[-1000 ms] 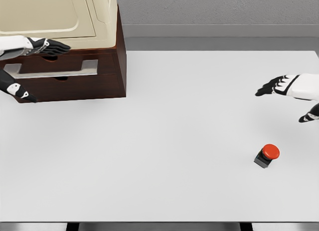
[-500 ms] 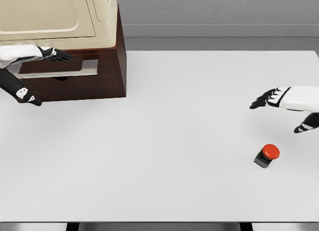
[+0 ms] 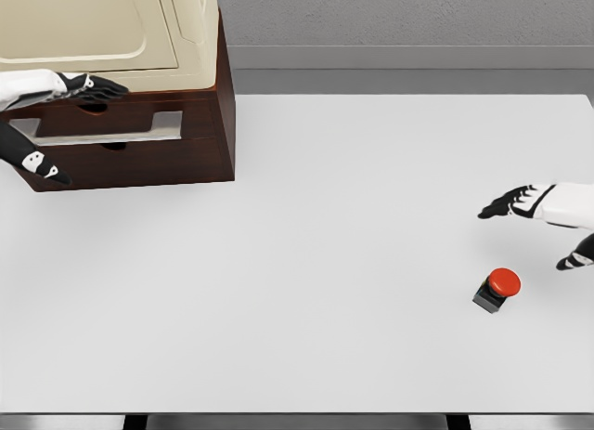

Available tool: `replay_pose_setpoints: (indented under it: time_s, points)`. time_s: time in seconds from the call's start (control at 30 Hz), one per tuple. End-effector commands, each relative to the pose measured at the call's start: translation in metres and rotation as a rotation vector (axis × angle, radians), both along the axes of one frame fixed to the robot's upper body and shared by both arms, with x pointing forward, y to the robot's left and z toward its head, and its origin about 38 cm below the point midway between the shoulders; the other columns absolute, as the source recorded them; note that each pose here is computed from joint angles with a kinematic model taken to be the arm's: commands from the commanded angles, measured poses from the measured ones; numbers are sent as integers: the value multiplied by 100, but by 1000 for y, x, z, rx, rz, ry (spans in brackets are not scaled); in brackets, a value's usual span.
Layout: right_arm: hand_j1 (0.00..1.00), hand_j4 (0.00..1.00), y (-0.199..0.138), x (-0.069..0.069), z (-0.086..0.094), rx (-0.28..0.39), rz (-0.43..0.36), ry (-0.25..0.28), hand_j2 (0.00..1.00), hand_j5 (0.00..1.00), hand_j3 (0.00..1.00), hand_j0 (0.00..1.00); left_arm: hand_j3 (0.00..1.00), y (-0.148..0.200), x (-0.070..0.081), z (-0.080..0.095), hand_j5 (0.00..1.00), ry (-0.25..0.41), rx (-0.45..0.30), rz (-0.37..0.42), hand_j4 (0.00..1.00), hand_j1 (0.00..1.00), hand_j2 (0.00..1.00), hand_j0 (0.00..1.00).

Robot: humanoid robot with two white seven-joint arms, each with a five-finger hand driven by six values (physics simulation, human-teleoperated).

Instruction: Open the cabinet drawer with left arm, and place a switch into the drawer with right arm

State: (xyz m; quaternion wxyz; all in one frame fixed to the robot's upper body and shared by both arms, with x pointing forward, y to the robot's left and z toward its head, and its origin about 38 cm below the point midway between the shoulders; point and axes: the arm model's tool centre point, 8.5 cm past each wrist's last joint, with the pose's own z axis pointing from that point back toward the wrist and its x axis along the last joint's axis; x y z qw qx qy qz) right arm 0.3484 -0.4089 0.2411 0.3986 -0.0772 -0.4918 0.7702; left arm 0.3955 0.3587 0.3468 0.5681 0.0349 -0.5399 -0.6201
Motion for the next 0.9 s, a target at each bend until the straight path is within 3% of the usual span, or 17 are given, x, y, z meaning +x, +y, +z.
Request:
replay_pose_setpoints:
  time_s: [0.0,0.5,0.87]
  points:
    - [100,100,-2,3,12,9,-12,-33,100,100,100,100,100,-1,0,1,100,-3,-4,-1,100,100,100,100]
    - [100,100,-4,-8,8,18,-14,-24,100,100,100,100,100,4,6,-10,100,22,-15,21,100,100,100,100]
    - [100,100,18,-15,-4,60,40,-7,100,100,100,100,100,17,10,-19,100,44,-16,62,100,100,100,100]
